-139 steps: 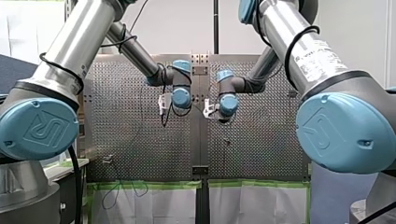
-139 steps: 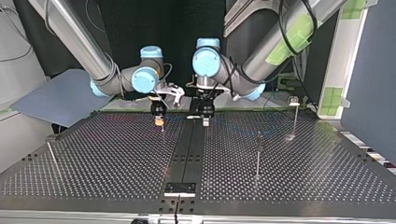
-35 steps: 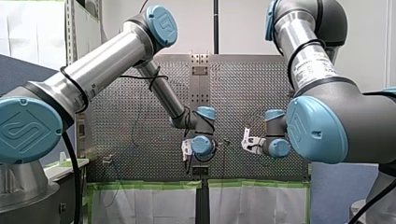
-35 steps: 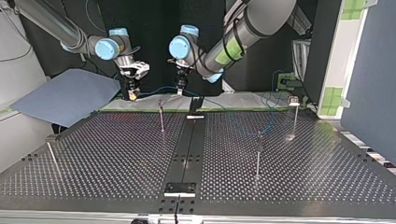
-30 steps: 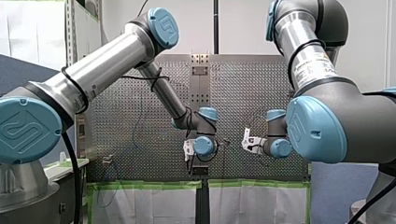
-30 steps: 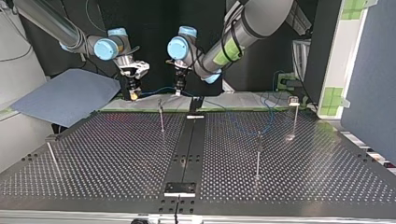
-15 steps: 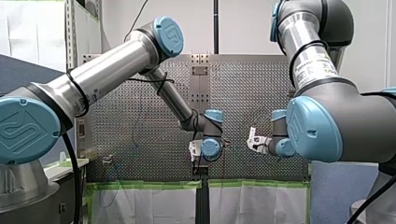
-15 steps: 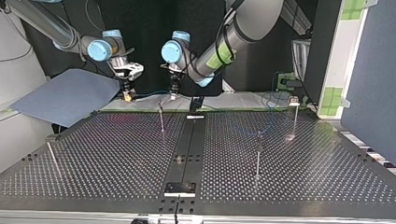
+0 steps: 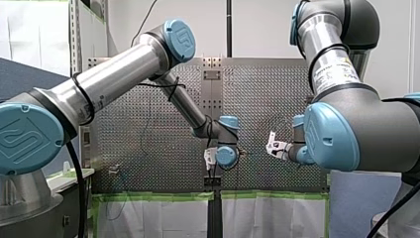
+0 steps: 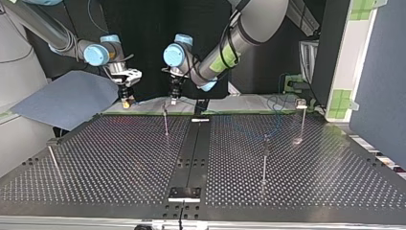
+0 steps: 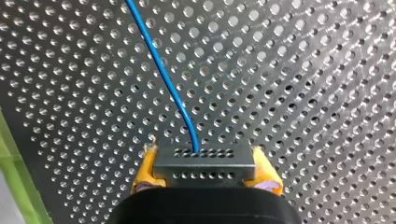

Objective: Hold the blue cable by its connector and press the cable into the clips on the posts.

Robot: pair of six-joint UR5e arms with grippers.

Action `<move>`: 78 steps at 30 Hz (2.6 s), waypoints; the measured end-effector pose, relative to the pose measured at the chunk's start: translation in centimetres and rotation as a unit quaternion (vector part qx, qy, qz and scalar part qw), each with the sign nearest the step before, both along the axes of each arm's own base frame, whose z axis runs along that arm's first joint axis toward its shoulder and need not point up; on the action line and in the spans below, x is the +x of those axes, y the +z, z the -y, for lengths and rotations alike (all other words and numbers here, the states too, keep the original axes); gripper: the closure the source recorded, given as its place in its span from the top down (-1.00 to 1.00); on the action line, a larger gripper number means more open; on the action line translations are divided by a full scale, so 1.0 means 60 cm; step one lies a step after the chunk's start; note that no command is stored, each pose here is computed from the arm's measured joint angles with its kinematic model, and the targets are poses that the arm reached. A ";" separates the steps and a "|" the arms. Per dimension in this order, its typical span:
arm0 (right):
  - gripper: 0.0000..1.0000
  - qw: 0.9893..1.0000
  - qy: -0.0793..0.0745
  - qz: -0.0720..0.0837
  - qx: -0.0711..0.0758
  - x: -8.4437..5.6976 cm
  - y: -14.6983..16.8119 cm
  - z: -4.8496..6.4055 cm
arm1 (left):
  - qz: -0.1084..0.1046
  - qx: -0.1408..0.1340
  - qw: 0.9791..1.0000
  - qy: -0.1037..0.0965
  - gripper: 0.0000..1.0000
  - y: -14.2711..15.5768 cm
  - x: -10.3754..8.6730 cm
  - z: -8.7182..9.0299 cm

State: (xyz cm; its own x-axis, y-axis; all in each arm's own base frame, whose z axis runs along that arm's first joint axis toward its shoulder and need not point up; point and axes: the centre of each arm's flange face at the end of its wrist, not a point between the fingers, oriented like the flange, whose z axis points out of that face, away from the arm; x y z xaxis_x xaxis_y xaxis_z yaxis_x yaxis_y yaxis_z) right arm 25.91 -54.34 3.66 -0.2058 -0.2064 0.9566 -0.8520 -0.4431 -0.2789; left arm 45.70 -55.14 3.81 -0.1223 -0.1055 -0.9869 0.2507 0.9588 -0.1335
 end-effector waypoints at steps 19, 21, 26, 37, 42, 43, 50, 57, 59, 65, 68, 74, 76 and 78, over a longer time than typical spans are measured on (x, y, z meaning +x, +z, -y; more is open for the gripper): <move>-1.00 1.000 -0.002 -0.017 0.016 -0.003 -0.041 0.037 | 0.002 -0.015 1.000 0.004 -1.00 -0.014 0.032 0.018; -1.00 1.000 -0.001 -0.017 0.013 0.000 -0.039 0.042 | 0.002 -0.016 1.000 0.006 -1.00 -0.014 0.036 0.014; -1.00 1.000 0.001 -0.016 0.006 0.005 -0.031 0.052 | 0.002 -0.018 1.000 0.008 -1.00 -0.013 0.049 0.006; -1.00 1.000 0.001 -0.017 -0.005 0.011 -0.020 0.066 | 0.006 -0.024 1.000 0.012 -1.00 -0.005 0.087 -0.010; -1.00 1.000 0.000 -0.017 -0.009 0.012 -0.016 0.072 | -0.002 -0.020 1.000 0.011 -1.00 -0.023 0.103 -0.012; -1.00 1.000 0.000 -0.017 -0.010 0.012 -0.015 0.073 | -0.004 -0.019 1.000 0.012 -1.00 -0.027 0.107 -0.012; -1.00 1.000 -0.004 -0.016 -0.015 0.011 -0.010 0.082 | -0.003 -0.020 1.000 0.014 -1.00 -0.029 0.125 -0.013; -1.00 1.000 -0.013 -0.016 -0.022 0.009 -0.002 0.095 | 0.001 -0.025 1.000 0.017 -1.00 -0.017 0.161 -0.032; -1.00 0.999 -0.014 -0.016 -0.024 0.008 0.000 0.097 | 0.003 -0.026 0.999 0.019 -1.00 -0.015 0.170 -0.037; -1.00 0.999 -0.017 -0.015 -0.026 0.005 0.002 0.102 | 0.002 -0.025 0.999 0.023 -1.00 -0.011 0.184 -0.048; -1.00 0.999 -0.019 -0.015 -0.027 0.003 0.003 0.105 | 0.001 -0.022 1.000 0.022 -1.00 -0.011 0.186 -0.050; -1.00 0.999 -0.021 -0.015 -0.030 0.001 0.006 0.110 | -0.007 -0.001 1.000 0.017 -0.38 -0.015 0.180 -0.050; -1.00 0.999 -0.021 -0.015 -0.030 0.001 0.007 0.111 | -0.011 0.013 1.000 0.016 0.12 -0.017 0.176 -0.050; -1.00 0.999 -0.022 -0.015 -0.030 -0.001 0.007 0.112 | -0.014 0.027 0.999 0.016 0.92 -0.018 0.172 -0.050</move>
State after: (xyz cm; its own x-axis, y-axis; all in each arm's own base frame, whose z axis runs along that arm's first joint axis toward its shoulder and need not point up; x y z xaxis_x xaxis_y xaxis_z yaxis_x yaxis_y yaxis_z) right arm 25.87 -61.04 4.07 -0.1846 -0.1396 0.9728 -0.8787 -0.4199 -0.2270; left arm 56.05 -52.12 2.72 -0.1466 -0.0574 -0.9875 0.2160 0.9724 -0.0886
